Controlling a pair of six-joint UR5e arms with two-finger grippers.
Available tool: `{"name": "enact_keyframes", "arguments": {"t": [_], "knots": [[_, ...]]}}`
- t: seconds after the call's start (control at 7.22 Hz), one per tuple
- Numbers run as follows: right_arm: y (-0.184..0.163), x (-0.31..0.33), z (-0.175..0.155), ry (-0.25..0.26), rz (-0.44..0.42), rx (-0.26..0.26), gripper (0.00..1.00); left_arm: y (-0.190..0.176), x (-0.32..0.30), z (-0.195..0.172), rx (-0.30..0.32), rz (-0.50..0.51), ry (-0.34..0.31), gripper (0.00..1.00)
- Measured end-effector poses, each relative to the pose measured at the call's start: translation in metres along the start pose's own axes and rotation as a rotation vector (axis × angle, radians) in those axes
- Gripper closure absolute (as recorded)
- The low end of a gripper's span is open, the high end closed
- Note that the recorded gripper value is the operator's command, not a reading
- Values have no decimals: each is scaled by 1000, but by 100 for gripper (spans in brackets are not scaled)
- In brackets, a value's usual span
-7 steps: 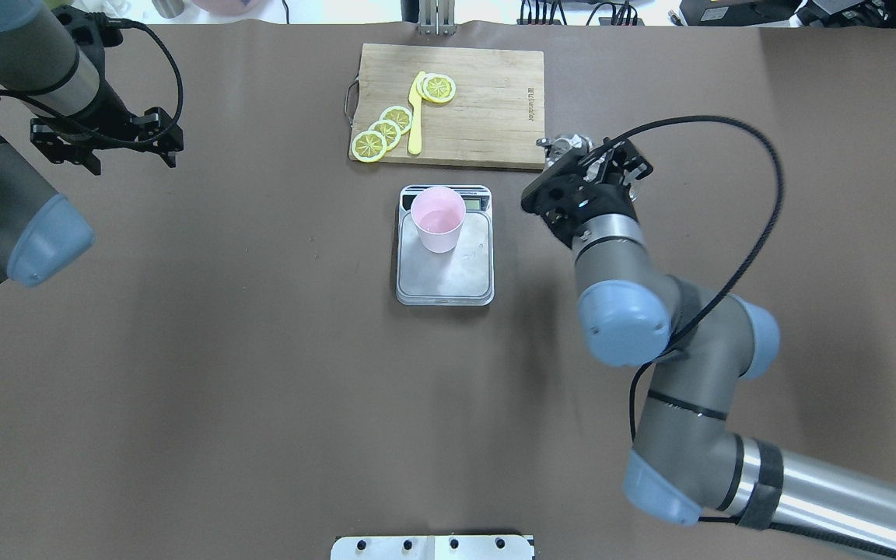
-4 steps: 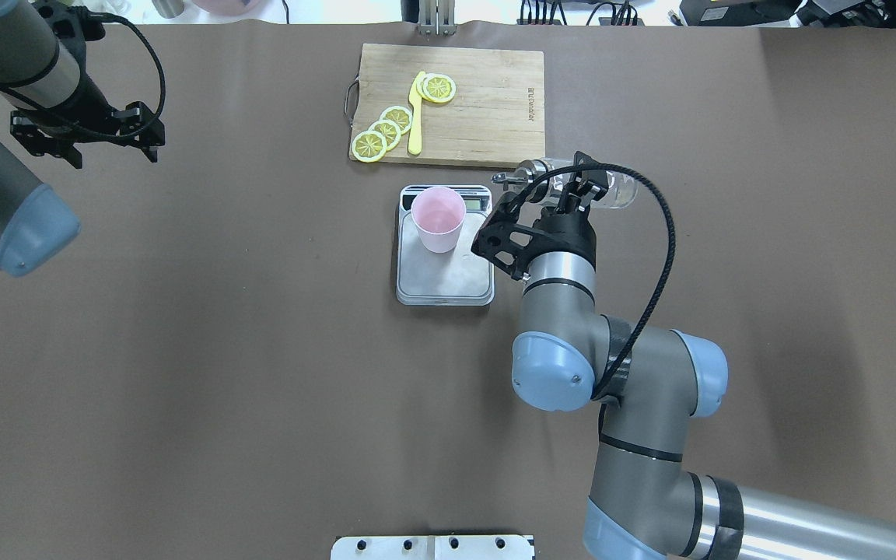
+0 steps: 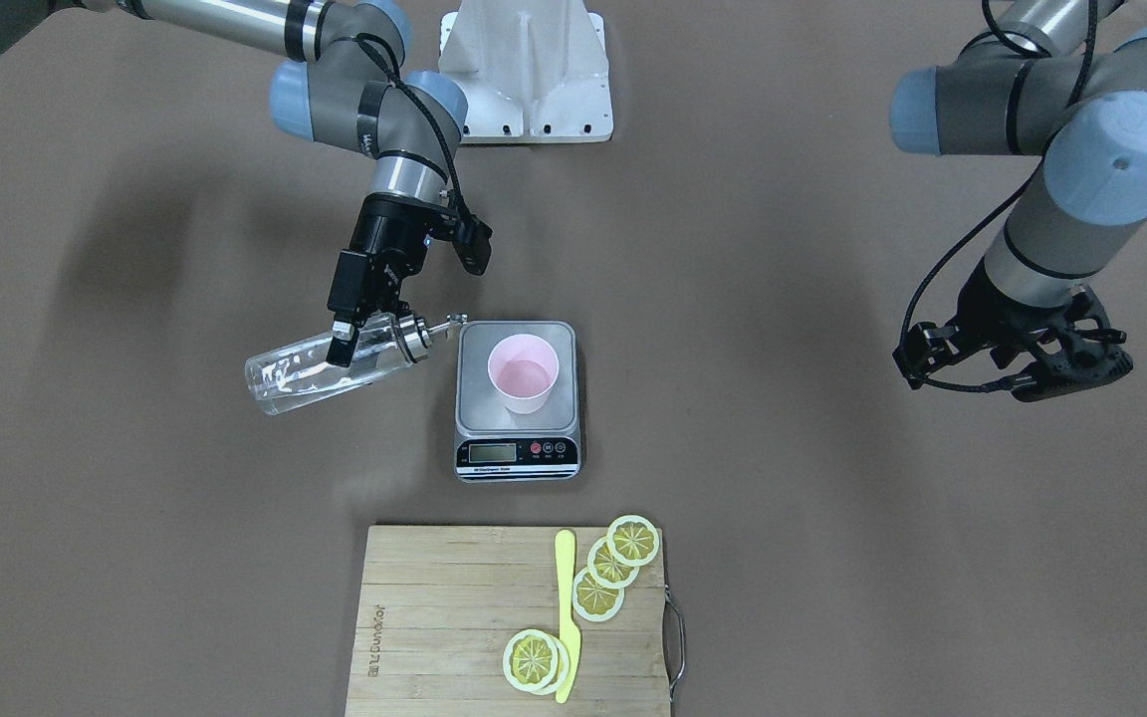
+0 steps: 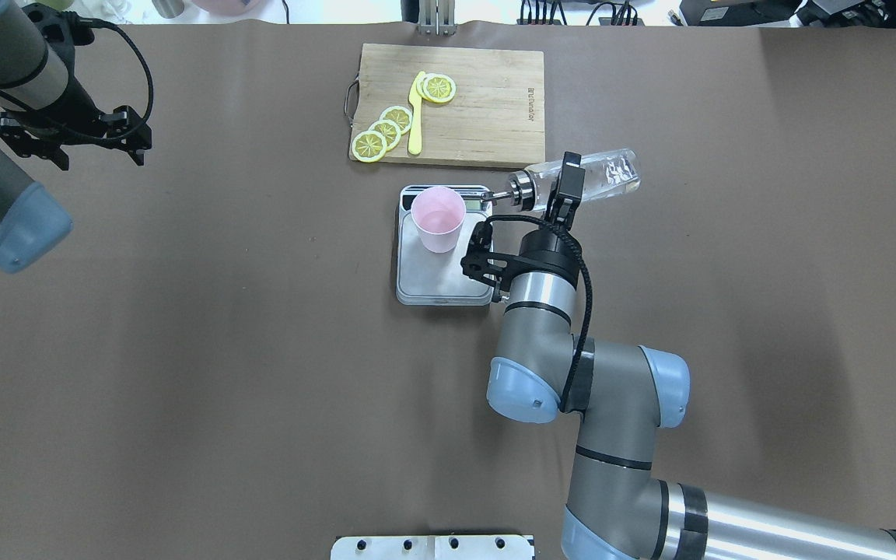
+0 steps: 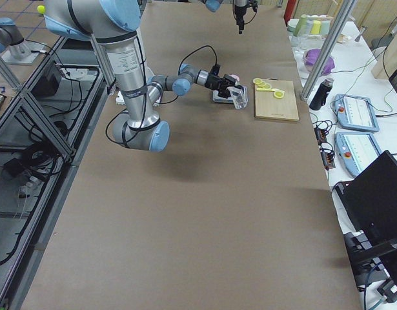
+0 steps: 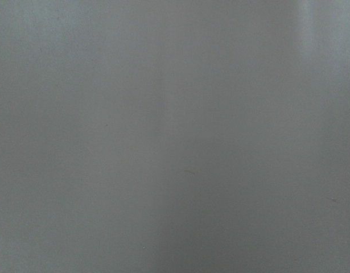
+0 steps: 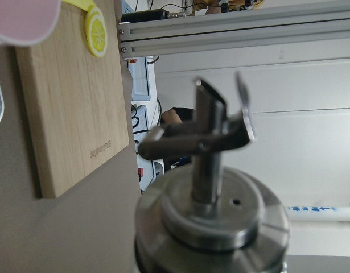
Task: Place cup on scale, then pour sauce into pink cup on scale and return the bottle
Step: 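Tilt the bottle spout over the pink cup with the right gripper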
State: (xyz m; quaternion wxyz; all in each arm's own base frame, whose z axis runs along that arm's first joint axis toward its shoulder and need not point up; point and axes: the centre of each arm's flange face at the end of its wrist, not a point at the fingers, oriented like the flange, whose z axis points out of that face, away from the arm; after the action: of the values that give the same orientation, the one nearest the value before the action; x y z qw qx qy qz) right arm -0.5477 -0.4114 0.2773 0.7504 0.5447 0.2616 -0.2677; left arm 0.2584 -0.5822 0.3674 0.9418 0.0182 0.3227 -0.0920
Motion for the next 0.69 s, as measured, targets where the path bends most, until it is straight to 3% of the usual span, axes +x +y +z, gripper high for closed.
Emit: {"name": "enact_keyframes", "arguments": {"t": [0.69], "knots": [[-20, -2, 11, 156, -161, -7, 100, -8, -12, 18, -12, 3, -19, 2]]}}
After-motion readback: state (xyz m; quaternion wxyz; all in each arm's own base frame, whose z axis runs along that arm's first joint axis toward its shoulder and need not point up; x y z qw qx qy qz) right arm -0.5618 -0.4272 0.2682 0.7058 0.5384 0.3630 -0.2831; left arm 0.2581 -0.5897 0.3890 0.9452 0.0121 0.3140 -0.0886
